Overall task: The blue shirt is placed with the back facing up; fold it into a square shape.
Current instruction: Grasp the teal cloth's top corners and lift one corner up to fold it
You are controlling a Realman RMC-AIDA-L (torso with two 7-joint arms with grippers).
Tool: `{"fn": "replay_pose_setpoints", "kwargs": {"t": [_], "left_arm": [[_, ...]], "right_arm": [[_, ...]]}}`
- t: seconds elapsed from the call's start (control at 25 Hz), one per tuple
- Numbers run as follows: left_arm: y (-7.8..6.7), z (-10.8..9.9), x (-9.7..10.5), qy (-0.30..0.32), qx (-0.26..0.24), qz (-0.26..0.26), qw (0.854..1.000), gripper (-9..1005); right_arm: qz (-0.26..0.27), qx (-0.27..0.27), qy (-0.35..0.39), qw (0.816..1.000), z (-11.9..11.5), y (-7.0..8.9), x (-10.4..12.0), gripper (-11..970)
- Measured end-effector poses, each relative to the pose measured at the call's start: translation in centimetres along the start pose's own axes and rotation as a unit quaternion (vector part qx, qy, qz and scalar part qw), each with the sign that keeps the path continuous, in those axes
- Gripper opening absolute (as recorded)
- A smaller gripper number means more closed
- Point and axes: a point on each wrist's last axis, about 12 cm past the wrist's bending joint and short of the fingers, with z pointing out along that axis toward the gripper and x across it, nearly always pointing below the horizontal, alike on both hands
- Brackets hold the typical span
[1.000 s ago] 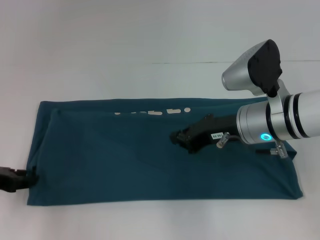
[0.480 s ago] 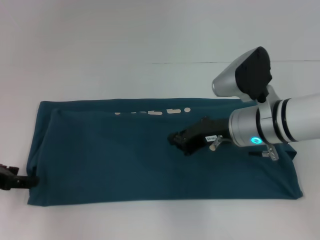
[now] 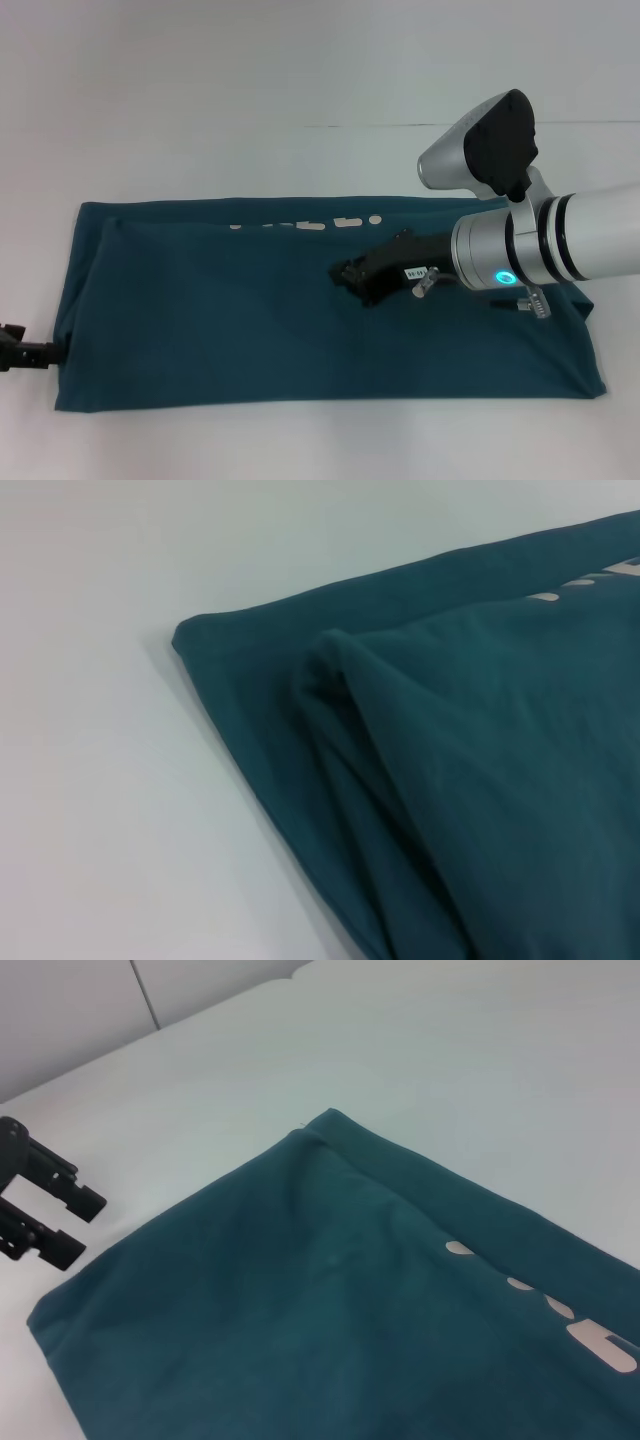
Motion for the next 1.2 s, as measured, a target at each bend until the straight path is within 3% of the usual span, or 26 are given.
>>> {"fn": "replay_pose_setpoints", "kwargs": {"t": [0.32, 1.2], "left_arm": [[-0.3, -0.6, -0.2, 0.009, 0.006, -0.003, 1.0, 689], [-1.3, 1.4, 0.2, 0.024, 0.038, 0.003, 0.999, 679]], "right_arm": [[0.004, 0.001, 0.007, 1.0, 0.1, -0.2, 0.6, 16], [0.011, 0.005, 0.018, 1.0, 0.4, -0.2, 1.7, 16]]}}
